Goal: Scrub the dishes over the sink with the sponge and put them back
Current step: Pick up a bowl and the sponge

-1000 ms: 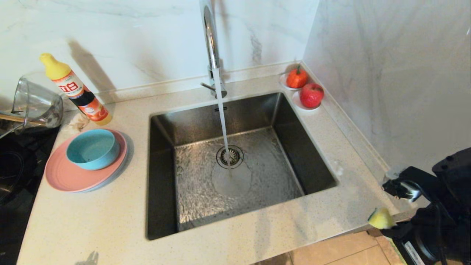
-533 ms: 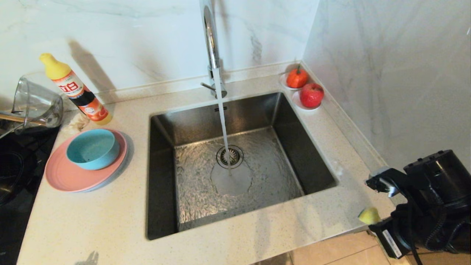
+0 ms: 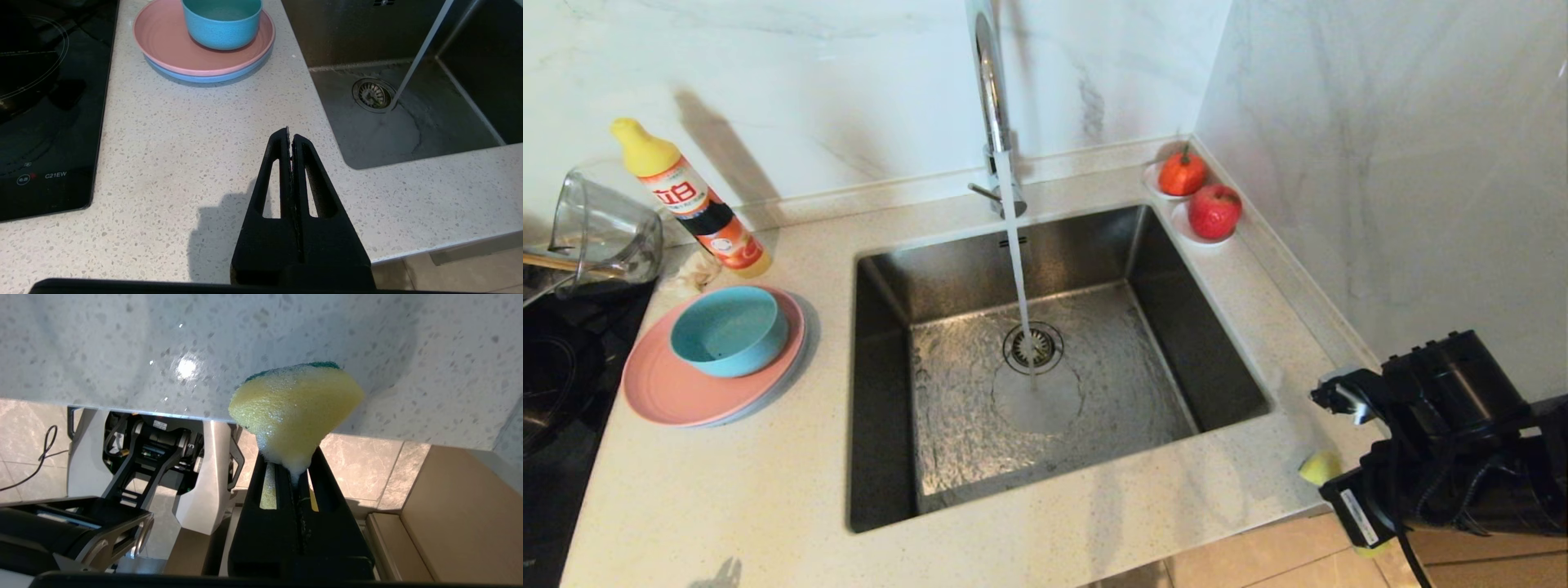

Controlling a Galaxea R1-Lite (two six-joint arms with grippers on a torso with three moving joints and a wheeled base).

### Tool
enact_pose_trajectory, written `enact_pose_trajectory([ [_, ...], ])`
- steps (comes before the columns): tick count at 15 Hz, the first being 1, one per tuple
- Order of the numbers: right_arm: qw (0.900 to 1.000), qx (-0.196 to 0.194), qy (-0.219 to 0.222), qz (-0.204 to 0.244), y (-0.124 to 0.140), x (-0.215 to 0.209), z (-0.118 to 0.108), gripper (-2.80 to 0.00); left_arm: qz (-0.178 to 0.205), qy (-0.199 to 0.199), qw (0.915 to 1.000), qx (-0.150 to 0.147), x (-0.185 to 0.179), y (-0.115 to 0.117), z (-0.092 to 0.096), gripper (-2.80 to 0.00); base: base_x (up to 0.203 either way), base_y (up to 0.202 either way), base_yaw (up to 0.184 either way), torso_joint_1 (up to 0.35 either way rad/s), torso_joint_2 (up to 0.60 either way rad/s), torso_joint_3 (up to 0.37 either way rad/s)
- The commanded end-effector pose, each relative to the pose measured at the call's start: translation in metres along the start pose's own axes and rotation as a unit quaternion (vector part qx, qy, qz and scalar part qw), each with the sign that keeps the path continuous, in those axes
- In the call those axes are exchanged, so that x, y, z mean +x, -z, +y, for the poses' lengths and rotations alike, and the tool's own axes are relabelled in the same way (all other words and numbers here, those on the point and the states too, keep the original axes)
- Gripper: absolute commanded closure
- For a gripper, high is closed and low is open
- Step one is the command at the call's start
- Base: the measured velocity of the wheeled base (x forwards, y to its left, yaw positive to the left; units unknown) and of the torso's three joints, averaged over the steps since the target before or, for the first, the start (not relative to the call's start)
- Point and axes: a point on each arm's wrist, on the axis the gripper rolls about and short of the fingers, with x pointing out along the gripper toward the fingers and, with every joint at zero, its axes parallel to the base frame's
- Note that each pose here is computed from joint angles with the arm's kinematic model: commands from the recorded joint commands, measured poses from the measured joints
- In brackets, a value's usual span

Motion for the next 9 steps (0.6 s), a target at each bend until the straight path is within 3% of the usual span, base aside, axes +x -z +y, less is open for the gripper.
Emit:
enact_pose_trajectory([
  [1,1.0,0.0,0.001,0.002,-0.004,0.004,0.0,0.0,0.02,-0.001,0.9998,0.0,0.002,0.011,0.0,0.0,0.0,0.0,0.0,0.0,0.0,0.0],
  [9,0.999,0.021,0.015,-0.018,-0.026,0.017,-0.013,0.0,0.02,0.0,0.9998,0.0,0.002,0.011,0.0,0.0,0.0,0.0,0.0,0.0,0.0,0.0],
])
